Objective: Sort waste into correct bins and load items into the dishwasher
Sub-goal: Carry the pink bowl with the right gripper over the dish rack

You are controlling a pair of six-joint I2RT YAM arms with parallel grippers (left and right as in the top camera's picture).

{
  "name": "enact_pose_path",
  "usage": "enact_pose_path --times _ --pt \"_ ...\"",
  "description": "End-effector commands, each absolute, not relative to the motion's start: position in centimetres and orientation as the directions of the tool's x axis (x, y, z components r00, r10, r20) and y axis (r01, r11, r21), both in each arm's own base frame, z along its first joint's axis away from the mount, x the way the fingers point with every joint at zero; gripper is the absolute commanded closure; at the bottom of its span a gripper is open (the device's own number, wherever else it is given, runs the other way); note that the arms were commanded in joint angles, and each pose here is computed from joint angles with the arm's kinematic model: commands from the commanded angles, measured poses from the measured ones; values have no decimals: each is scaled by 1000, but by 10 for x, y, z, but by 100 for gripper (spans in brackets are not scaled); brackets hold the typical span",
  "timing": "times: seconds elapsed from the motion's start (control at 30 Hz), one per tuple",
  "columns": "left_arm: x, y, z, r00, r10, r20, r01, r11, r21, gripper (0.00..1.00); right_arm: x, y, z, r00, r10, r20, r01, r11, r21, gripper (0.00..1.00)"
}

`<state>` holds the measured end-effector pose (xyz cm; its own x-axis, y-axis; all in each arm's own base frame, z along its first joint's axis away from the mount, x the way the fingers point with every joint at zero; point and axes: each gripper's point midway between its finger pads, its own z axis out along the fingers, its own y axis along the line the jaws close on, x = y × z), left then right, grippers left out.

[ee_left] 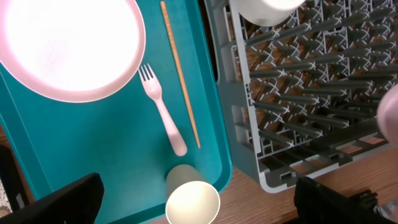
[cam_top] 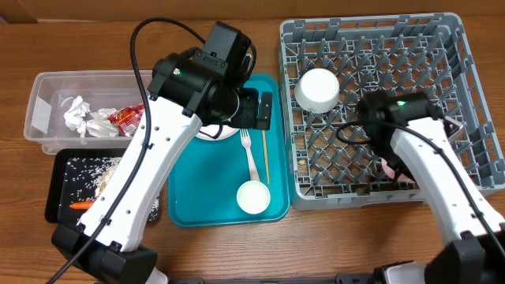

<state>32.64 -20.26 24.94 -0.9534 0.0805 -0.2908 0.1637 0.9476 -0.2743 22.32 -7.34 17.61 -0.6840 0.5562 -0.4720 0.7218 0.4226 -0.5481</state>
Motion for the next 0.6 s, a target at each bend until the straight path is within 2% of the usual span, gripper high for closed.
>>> enact_pose_path --times 0.0,0.3,0.57 --pt "330 -201 256 -944 88 -317 178 947 -268 0 222 -77 161 -701 545 -459 697 389 -603 96" --pt "330 -201 256 -944 88 -317 178 947 -268 0 232 -63 131 -789 495 -364 581 407 -705 96" --pt "330 -201 256 -944 88 -317 178 947 -268 0 250 -57 147 -850 363 -382 517 435 -738 96"
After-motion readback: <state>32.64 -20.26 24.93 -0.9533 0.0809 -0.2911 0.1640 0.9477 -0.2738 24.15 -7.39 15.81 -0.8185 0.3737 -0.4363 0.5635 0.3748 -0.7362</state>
